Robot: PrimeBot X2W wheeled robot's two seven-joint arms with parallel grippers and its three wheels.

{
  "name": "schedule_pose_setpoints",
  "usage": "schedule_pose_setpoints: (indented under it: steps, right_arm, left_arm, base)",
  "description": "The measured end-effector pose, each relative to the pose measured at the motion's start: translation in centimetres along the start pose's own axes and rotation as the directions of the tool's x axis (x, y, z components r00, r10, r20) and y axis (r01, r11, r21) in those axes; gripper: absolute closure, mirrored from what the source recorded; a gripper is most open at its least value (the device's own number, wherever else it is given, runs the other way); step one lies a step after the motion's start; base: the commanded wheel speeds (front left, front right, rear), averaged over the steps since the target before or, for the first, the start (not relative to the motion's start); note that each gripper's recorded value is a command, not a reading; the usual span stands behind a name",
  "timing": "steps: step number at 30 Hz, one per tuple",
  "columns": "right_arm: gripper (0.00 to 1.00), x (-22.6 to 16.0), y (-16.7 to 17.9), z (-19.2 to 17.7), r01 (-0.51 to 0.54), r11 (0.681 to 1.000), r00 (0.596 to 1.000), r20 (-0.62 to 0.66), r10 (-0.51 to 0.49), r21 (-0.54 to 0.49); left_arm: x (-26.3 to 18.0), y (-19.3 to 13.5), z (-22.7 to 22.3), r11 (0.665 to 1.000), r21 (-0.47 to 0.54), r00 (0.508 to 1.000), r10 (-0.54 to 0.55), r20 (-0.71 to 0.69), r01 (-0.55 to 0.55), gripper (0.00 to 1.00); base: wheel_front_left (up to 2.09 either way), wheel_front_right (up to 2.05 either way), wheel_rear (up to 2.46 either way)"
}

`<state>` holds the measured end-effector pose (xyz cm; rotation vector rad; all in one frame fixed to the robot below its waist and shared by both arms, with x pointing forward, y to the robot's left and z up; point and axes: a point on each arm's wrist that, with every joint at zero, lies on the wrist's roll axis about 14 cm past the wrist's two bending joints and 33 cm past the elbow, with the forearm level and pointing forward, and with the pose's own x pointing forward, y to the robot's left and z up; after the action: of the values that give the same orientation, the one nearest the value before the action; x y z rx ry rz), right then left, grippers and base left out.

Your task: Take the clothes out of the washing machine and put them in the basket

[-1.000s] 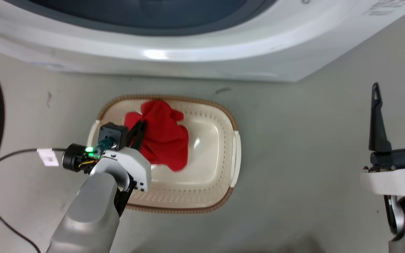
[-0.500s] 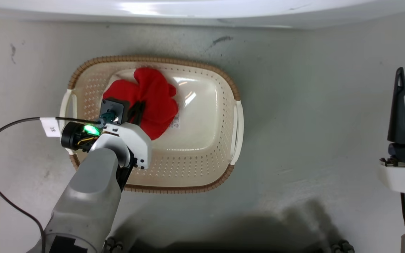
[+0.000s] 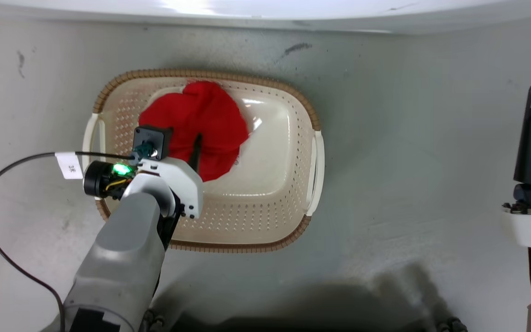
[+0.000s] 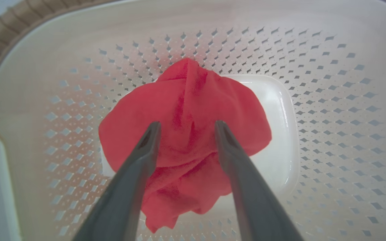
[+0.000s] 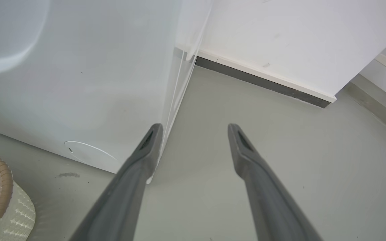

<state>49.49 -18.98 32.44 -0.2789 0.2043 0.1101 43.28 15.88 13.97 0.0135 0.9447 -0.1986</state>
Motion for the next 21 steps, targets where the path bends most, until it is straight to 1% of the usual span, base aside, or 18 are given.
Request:
schedule_pose_setpoints:
  steps: [6, 10, 12, 17, 21]
  right_arm:
    - [0.0, -0.3, -0.1, 2.1, -0.001, 1.0, 0.999, 0.035, 0.0, 0.029]
    - [0.0, -0.8, -0.1, 4.2, -0.006, 0.999, 0.997, 0.072, 0.003, 0.047]
    - [0.0, -1.2, -0.4, 5.3, -0.002, 0.998, 0.996, 0.091, -0.004, 0.056]
    - [0.0, -2.5, -1.1, 7.8, 0.011, 0.998, 0.991, 0.132, -0.019, 0.066]
    - [0.0, -3.8, -1.7, 9.8, 0.019, 0.997, 0.985, 0.168, -0.031, 0.076]
  left_arm:
    - [-2.2, 0.2, 2.7, 1.0, -0.001, 0.995, -0.004, 0.098, 0.004, 0.0]
    - [-4.3, 0.2, 3.8, 1.0, -0.024, 0.989, 0.002, 0.147, 0.001, 0.0]
    - [-5.5, 0.0, 4.6, 1.0, -0.012, 0.983, -0.006, 0.182, 0.008, 0.0]
    - [-8.5, -1.1, 8.7, 0.999, -0.015, 0.944, -0.024, 0.328, 0.031, 0.0]
    - [-11.4, -2.1, 11.4, 0.998, 0.036, 0.9, -0.059, 0.431, 0.048, 0.0]
  base:
    - [0.0, 0.0, 0.0]
    - [0.0, 0.0, 0.0]
    - [0.0, 0.0, 0.0]
    - [0.0, 0.0, 0.0]
    - [0.0, 0.0, 0.0]
